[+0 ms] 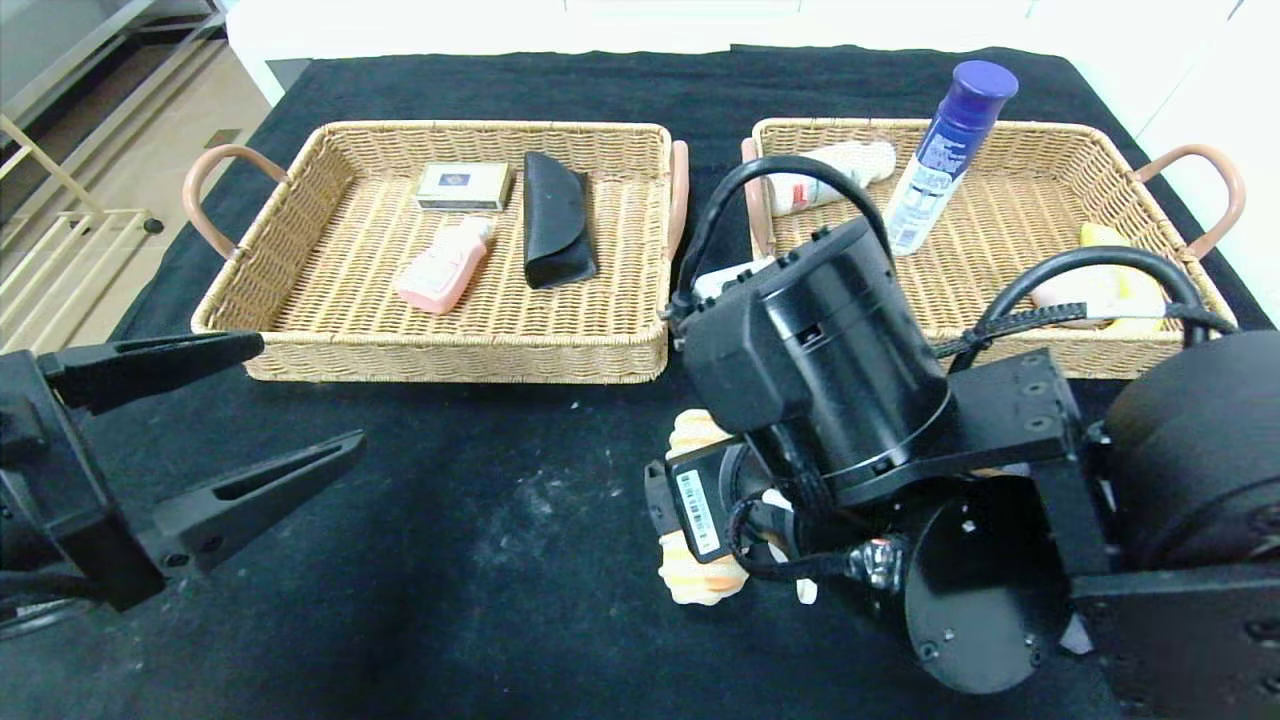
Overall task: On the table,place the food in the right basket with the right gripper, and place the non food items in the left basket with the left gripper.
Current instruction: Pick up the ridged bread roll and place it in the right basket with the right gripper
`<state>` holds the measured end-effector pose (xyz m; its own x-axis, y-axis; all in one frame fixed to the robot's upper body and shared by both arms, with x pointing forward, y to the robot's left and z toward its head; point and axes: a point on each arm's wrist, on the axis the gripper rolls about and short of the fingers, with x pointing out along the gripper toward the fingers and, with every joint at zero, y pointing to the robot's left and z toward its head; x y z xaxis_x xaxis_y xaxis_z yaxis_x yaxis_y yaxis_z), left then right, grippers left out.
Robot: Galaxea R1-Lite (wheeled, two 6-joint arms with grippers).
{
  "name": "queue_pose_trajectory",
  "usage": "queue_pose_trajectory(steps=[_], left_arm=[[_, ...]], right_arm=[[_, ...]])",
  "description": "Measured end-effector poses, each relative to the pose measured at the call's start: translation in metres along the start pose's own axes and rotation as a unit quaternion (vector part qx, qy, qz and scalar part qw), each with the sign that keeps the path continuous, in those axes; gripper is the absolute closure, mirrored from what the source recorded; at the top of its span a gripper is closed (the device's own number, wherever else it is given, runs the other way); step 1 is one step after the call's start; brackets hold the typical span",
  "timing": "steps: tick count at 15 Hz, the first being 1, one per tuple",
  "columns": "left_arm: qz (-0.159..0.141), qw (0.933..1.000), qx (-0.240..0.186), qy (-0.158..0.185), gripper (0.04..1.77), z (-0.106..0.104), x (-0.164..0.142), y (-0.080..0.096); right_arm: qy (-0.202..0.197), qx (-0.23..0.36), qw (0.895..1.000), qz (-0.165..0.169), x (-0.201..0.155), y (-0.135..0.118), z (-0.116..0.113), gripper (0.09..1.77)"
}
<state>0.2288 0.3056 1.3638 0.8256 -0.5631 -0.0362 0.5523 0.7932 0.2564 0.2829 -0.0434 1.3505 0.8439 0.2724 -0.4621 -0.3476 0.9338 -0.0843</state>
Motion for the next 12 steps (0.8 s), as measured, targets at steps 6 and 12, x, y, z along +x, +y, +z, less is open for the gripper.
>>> queue_pose_trajectory(steps=[6,12], left_arm=[[-0.040,0.9991,0.001,-0.010,0.09,0.001,-0.001,-0.013],[-0.052,0.9986,0.003,-0.011,0.09,0.000,-0.002,-0.017]], right_arm=[[0.014,-0.009,1.000,-0.004,0.018,0.012,-0.008,0.15],[0.022,-0.008,0.999,-0.033,0.035,0.021,-0.017,0.15]])
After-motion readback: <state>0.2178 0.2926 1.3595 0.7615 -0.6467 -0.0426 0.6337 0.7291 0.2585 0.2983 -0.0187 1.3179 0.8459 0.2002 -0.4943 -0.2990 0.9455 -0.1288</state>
